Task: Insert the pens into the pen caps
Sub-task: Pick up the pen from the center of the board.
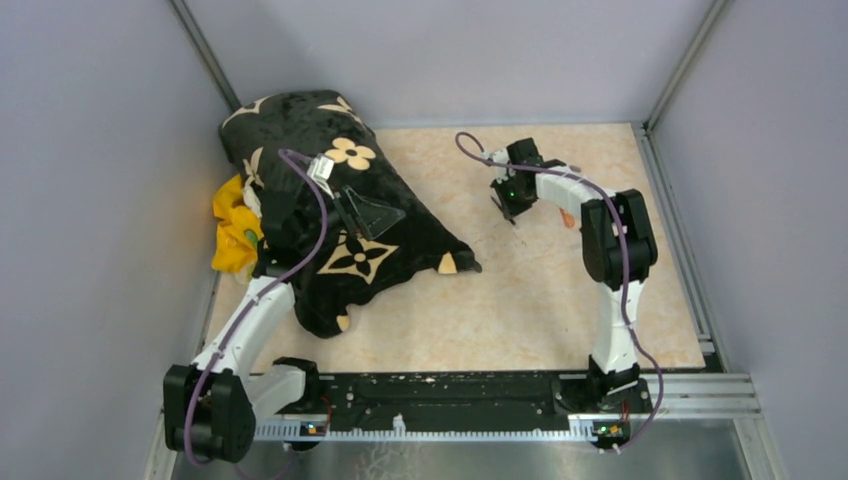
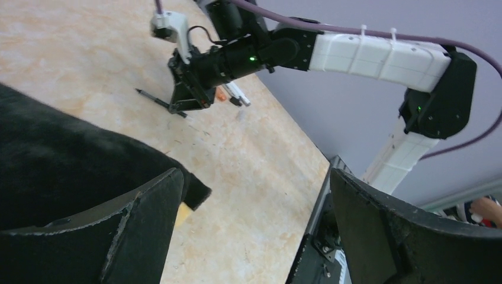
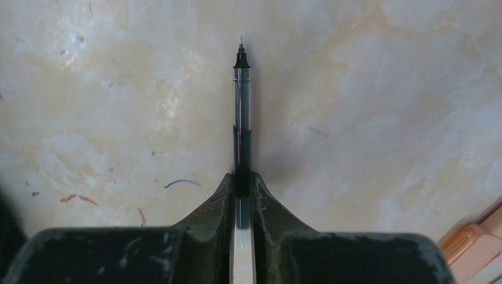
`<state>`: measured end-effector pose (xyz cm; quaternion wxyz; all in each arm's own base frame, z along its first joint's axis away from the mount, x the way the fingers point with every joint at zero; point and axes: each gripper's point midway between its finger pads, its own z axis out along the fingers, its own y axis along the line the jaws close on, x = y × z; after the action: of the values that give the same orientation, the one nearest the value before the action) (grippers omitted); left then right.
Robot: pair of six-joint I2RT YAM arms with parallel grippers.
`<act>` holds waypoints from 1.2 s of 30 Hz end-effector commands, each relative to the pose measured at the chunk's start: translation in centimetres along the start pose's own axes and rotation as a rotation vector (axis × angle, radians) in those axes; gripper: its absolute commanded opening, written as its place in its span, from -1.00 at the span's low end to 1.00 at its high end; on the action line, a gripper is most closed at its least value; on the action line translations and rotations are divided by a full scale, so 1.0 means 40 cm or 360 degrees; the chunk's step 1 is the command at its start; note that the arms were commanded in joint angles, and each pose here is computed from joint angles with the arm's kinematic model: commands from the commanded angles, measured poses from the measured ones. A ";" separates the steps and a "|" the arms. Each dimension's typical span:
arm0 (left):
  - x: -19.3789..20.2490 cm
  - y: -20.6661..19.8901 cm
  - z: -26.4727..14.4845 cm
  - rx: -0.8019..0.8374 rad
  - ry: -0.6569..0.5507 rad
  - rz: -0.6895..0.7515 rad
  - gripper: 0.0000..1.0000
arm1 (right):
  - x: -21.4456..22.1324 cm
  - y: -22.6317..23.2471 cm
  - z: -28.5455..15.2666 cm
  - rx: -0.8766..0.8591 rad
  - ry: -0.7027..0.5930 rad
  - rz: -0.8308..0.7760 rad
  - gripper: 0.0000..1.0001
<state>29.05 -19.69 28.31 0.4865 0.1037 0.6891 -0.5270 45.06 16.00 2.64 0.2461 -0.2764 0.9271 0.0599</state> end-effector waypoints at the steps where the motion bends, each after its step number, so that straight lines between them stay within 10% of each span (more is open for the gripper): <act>1: 0.022 -0.096 0.017 0.0200 -0.0002 0.0189 0.97 | 0.039 0.022 -0.055 -0.0046 0.0008 -0.0037 -0.99; 21: 0.166 -0.213 0.159 0.0307 -0.0084 -0.0168 0.81 | 0.033 0.232 -0.523 -0.0970 -0.1010 -0.0133 -1.00; 36: 0.213 -0.163 0.266 0.0177 -0.0155 -0.0249 0.48 | 0.027 0.323 -0.645 -0.1451 -0.1158 -0.0138 -1.00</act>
<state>25.17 -33.43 24.33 0.4460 0.0622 0.6667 -0.5939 27.41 19.57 21.61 0.3930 -0.3278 0.6960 0.5037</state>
